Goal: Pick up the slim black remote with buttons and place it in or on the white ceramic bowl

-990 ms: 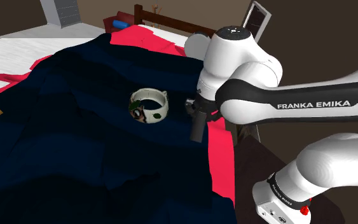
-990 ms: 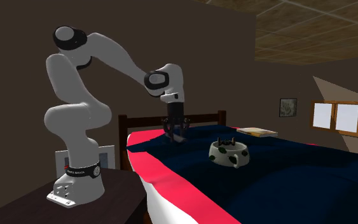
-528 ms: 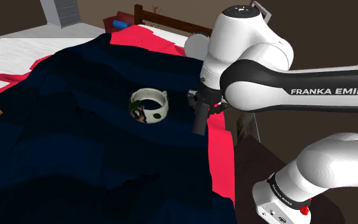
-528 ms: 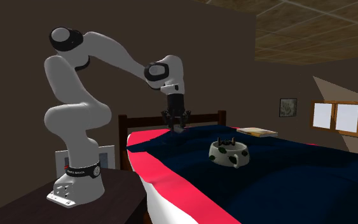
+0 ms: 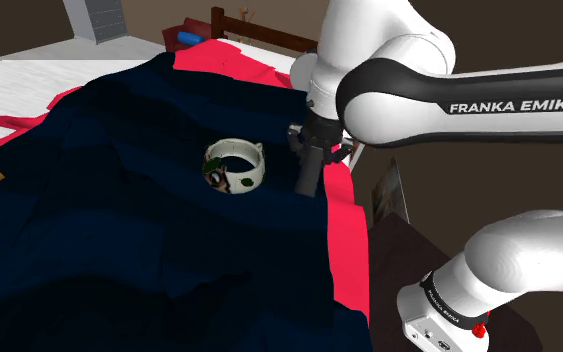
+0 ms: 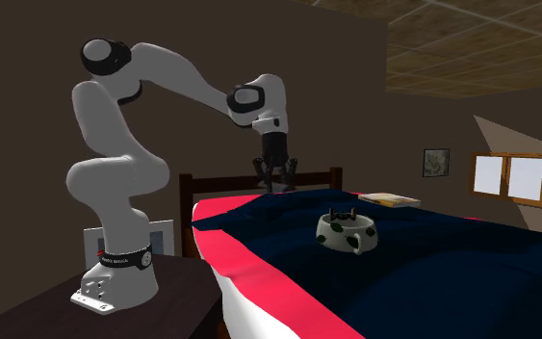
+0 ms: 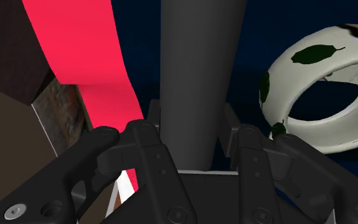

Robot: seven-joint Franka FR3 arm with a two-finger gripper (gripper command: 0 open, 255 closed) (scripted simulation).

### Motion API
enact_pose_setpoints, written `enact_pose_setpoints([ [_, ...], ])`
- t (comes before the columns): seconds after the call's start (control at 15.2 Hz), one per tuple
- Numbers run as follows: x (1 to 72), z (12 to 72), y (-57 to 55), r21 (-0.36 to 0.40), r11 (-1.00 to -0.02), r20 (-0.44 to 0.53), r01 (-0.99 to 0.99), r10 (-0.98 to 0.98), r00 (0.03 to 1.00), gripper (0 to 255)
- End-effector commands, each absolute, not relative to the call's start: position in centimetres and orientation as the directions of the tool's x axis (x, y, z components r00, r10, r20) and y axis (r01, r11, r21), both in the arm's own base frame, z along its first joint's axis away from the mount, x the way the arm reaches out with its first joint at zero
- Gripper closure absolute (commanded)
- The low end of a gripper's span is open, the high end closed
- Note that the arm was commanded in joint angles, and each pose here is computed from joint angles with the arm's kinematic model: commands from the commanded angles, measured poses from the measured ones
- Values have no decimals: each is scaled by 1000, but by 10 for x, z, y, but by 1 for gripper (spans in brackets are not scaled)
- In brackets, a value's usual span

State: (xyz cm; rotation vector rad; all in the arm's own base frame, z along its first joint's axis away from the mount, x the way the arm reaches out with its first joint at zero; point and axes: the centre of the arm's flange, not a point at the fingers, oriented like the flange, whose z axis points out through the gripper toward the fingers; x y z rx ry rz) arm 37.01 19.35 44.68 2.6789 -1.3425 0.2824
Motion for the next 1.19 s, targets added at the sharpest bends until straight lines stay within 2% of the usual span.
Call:
enact_pose_setpoints([
  [0.0,396,445,199,32,-595,224,-803,-779,586,255],
  [0.92,575,436,245,32,-595,224,-803,-779,586,255],
  [1.12,582,425,247,32,-595,224,-803,-779,586,255],
])
